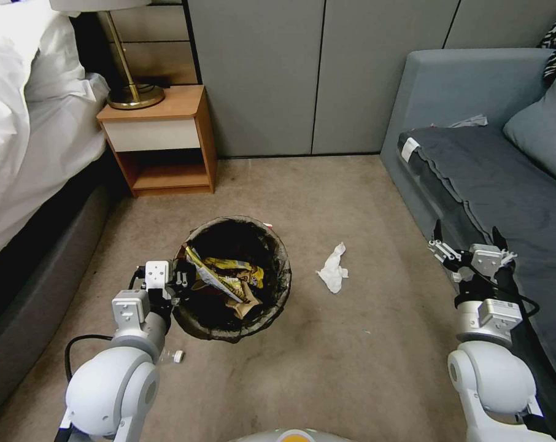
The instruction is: Pick up the trash bin, then pick up the garbage from the floor and place it into the trash bin.
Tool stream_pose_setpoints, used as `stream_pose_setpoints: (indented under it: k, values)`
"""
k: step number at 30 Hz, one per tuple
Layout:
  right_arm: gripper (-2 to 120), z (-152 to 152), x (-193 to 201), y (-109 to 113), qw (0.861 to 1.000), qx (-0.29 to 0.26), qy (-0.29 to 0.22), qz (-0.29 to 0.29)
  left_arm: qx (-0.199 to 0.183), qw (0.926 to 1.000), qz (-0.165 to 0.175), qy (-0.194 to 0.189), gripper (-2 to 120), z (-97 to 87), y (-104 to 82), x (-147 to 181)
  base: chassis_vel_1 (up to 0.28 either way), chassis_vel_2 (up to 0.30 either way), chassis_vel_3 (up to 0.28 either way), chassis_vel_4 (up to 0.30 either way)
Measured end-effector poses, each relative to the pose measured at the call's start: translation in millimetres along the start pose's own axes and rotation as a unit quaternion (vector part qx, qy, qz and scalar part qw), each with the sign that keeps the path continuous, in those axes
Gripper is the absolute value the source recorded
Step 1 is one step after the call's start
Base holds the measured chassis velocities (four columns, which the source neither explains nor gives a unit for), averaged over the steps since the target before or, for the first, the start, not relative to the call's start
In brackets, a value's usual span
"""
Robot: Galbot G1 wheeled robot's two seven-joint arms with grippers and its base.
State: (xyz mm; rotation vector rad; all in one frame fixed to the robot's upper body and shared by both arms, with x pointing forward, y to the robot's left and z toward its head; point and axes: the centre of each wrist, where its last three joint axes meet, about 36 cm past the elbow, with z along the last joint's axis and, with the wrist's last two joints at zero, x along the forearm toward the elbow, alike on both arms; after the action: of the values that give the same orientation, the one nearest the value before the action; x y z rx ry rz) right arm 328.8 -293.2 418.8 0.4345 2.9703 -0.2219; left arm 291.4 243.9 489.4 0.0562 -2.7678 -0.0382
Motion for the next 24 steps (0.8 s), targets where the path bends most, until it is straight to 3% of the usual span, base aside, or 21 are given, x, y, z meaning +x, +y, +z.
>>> stream_pose_setpoints:
  k: [24]
  values:
    - [100, -0.3, -0.1, 2.0, 1.000, 0.000, -0.001, -0.006, -0.004, 1.0000, 0.003, 0.000, 0, -0.6, -0.9, 2.4, -0.062, 0.062, 0.065, -0.060]
